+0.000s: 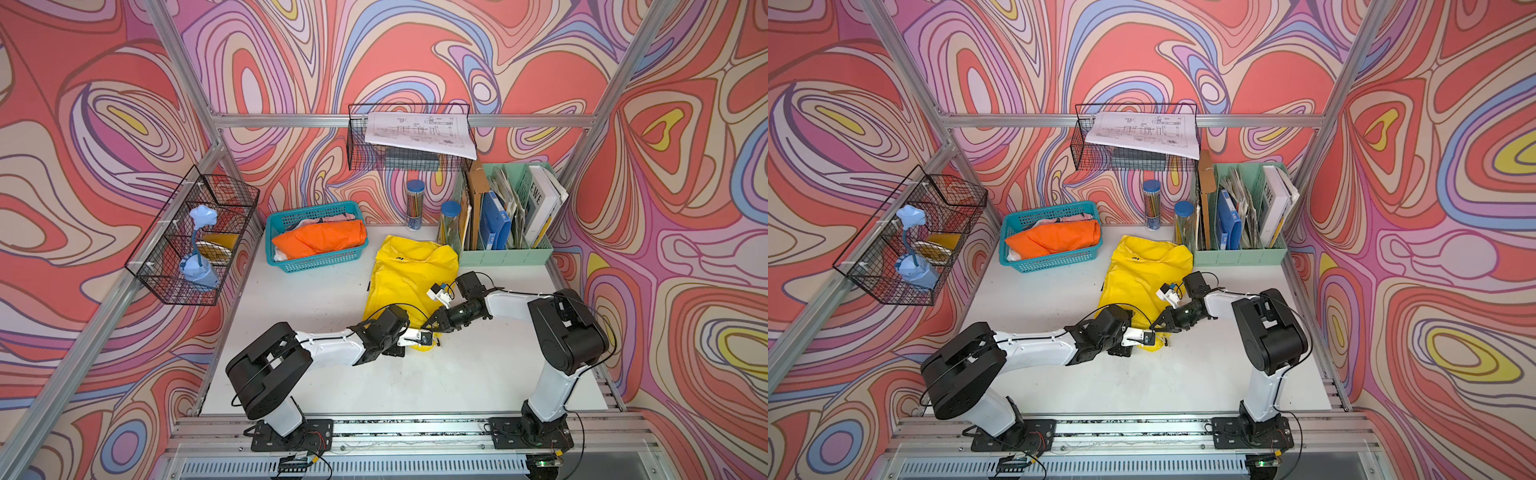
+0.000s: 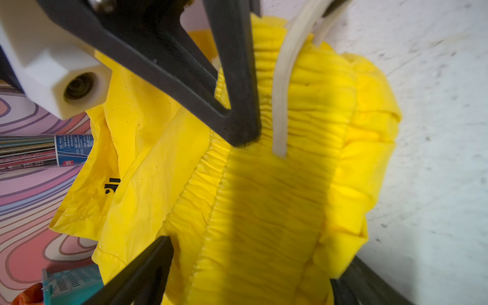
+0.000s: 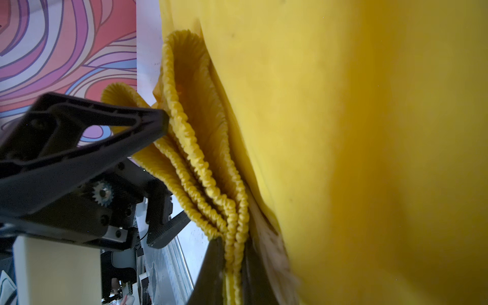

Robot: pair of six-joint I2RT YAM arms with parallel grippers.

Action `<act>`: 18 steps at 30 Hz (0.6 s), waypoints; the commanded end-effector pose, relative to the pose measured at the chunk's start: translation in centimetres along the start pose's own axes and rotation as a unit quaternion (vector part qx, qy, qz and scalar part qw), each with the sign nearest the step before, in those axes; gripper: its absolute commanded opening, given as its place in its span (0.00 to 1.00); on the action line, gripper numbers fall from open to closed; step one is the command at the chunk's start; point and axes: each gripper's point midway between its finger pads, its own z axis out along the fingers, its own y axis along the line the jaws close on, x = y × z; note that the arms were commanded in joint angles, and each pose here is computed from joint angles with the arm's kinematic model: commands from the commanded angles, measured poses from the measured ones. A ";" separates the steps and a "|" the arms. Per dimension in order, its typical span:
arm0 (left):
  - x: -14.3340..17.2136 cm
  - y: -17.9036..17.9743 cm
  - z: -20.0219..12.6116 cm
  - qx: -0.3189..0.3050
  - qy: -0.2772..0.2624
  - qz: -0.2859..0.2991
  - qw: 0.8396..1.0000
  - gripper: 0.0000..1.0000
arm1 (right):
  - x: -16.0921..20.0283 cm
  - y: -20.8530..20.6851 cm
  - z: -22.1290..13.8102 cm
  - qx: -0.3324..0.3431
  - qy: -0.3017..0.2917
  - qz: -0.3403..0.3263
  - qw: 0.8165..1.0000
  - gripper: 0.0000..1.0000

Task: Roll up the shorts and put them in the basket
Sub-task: Roll the shorts at the center of the board.

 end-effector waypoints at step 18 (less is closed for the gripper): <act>1.5 -4.2 1.7 0.119 0.025 -0.023 0.992 0.56 | 0.9 -0.7 -1.5 -0.007 0.005 0.012 1.000 0.00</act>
